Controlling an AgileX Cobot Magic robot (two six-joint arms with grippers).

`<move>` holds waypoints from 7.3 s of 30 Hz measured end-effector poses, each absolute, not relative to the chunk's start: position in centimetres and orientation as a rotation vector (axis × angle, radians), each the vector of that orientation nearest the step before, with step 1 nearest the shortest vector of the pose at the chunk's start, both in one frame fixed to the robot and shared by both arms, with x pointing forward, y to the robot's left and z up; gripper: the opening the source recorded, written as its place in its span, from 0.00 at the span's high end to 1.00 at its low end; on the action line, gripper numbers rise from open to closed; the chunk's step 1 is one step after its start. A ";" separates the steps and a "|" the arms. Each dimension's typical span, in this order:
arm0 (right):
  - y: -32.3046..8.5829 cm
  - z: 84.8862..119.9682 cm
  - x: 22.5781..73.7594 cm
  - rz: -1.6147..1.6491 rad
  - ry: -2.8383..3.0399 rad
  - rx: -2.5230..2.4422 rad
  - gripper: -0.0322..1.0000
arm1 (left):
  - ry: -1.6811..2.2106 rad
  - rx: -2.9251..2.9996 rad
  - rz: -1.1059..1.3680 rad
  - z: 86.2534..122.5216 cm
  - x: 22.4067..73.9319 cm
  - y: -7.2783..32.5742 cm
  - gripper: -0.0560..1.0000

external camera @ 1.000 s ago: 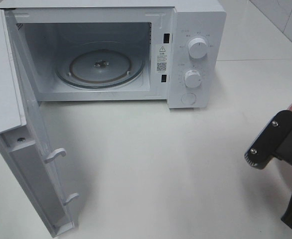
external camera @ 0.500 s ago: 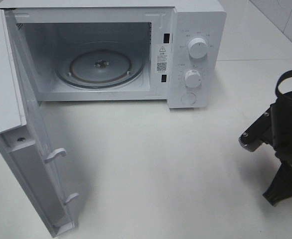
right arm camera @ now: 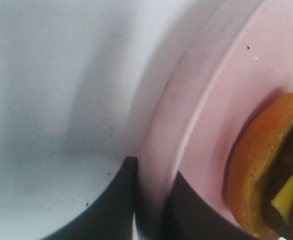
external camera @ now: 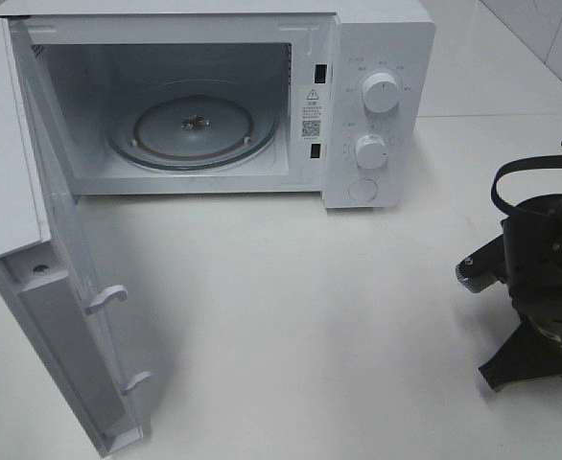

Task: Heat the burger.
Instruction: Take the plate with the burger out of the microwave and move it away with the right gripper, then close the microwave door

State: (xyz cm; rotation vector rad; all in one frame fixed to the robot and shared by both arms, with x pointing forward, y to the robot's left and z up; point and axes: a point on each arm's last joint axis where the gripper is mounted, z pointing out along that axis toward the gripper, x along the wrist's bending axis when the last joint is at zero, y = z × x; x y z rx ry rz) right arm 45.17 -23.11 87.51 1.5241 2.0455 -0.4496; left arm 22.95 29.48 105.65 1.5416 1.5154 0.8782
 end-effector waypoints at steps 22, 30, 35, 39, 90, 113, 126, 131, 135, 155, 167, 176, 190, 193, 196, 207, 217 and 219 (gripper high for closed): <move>-23.0 92.5 44.0 -0.242 2.028 1.648 0.48 | 1.515 1.541 0.877 105.7 22.9 29.5 0.01; -22.0 96.6 42.1 0.150 2.180 1.670 0.48 | 1.515 1.541 0.877 105.7 22.9 29.5 0.01; -21.8 99.3 40.4 0.357 2.287 1.577 0.44 | 1.515 1.541 0.877 105.7 22.9 29.5 0.01; -21.9 100.8 39.2 0.473 2.334 1.498 0.38 | 1.515 1.541 0.877 105.7 22.9 29.5 0.01; -30.6 105.3 25.6 0.848 1.689 1.560 0.23 | 1.515 1.541 0.877 105.7 22.9 29.5 0.01; -30.8 105.1 23.4 0.884 1.492 1.569 0.23 | 1.515 1.541 0.877 105.7 22.9 29.5 0.01; -30.8 105.1 23.4 0.884 1.492 1.569 0.24 | 1.515 1.541 0.877 105.7 22.9 29.5 0.01; -30.8 105.1 23.4 0.884 1.492 1.569 0.24 | 1.515 1.541 0.877 105.7 22.9 29.5 0.01; -30.8 105.1 23.4 0.884 1.492 1.569 0.24 | 1.515 1.541 0.877 105.7 22.9 29.5 0.01; -30.8 105.1 23.4 0.884 1.492 1.569 0.24 | 1.516 1.540 0.877 105.7 22.9 29.5 0.01; -30.8 105.1 23.4 0.884 1.492 1.569 0.24 | 1.514 1.527 0.847 105.7 23.0 29.3 0.01; -30.8 105.1 23.4 0.884 1.492 1.569 0.24 | 1.536 1.537 0.802 106.3 24.4 29.1 0.06; -30.8 105.1 23.4 0.884 1.492 1.569 0.24 | 1.597 1.550 0.783 107.1 29.7 29.4 0.56; -30.8 105.1 23.4 0.884 1.492 1.569 0.24 | 1.601 1.540 0.789 106.7 30.9 29.5 0.83; -30.8 105.1 23.4 0.884 1.492 1.569 0.24 | 1.597 1.523 0.803 106.3 32.0 29.5 0.94; -30.8 105.1 23.4 0.884 1.492 1.569 0.24 | 1.490 1.405 0.962 103.6 35.5 30.0 0.95; -30.8 105.1 23.4 0.884 1.492 1.569 0.24 | 1.470 1.323 1.042 100.1 37.2 30.4 0.95; -30.8 105.1 23.4 0.884 1.492 1.569 0.24 | 1.475 1.315 1.042 99.7 37.6 30.5 0.95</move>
